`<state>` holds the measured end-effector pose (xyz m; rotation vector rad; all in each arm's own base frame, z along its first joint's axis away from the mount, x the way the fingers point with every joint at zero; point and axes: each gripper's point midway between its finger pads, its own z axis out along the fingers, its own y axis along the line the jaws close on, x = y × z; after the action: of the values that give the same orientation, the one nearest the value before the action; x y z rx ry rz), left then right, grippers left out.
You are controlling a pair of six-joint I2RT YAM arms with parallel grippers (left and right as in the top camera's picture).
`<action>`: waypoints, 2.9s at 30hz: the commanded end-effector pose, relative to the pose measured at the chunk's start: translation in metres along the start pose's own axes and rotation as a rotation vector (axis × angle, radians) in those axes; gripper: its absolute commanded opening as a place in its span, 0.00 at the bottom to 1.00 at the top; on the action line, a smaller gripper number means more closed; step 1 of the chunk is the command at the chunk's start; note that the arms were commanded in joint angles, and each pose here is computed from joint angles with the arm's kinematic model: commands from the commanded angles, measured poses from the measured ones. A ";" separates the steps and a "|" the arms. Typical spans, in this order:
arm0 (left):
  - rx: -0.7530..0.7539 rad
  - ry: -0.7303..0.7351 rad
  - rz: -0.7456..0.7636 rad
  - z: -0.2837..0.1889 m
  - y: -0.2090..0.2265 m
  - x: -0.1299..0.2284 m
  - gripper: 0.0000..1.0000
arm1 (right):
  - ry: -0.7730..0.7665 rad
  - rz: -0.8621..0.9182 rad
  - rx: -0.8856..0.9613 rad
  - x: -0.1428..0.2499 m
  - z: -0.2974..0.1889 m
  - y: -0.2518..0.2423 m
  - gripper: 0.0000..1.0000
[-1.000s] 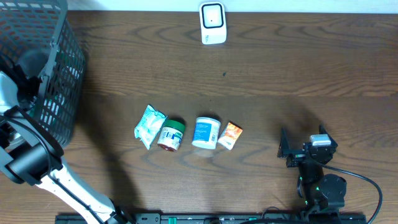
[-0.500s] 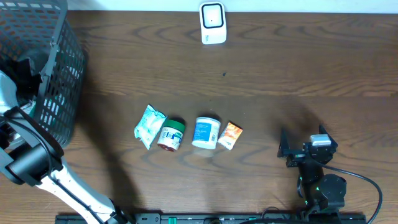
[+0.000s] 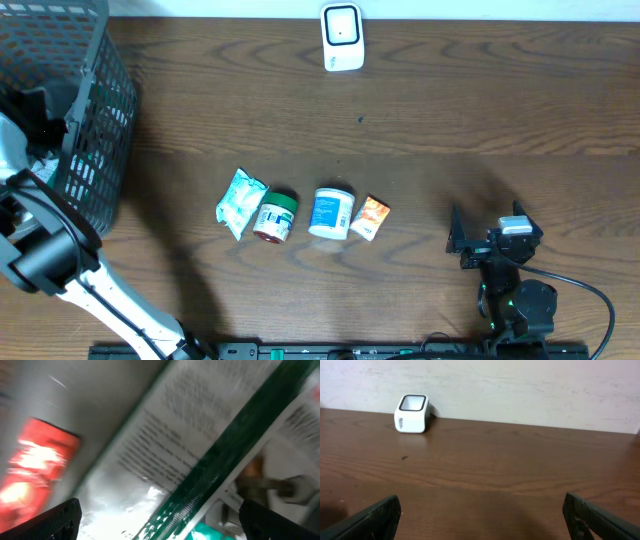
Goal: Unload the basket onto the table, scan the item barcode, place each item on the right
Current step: 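Grasp the green glove packet in the basket with the left gripper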
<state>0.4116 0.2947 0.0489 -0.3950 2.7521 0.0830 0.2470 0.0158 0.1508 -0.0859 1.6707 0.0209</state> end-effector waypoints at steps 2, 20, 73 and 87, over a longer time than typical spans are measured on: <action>0.082 0.148 0.034 0.043 -0.012 0.040 0.98 | 0.003 -0.003 0.007 0.001 0.000 -0.002 0.99; 0.189 0.072 -0.015 0.011 -0.031 0.017 0.08 | 0.003 -0.003 0.007 0.001 0.000 -0.002 0.99; 0.264 0.121 -0.054 0.014 -0.053 0.043 0.96 | 0.003 -0.003 0.007 0.001 0.000 -0.002 0.99; 0.239 -0.017 -0.040 -0.035 -0.048 0.000 0.07 | 0.003 -0.003 0.007 0.001 0.000 -0.002 0.99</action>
<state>0.3938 0.2448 0.0381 -0.3824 2.8038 -0.2590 0.2470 0.0158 0.1508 -0.0859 1.6707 0.0209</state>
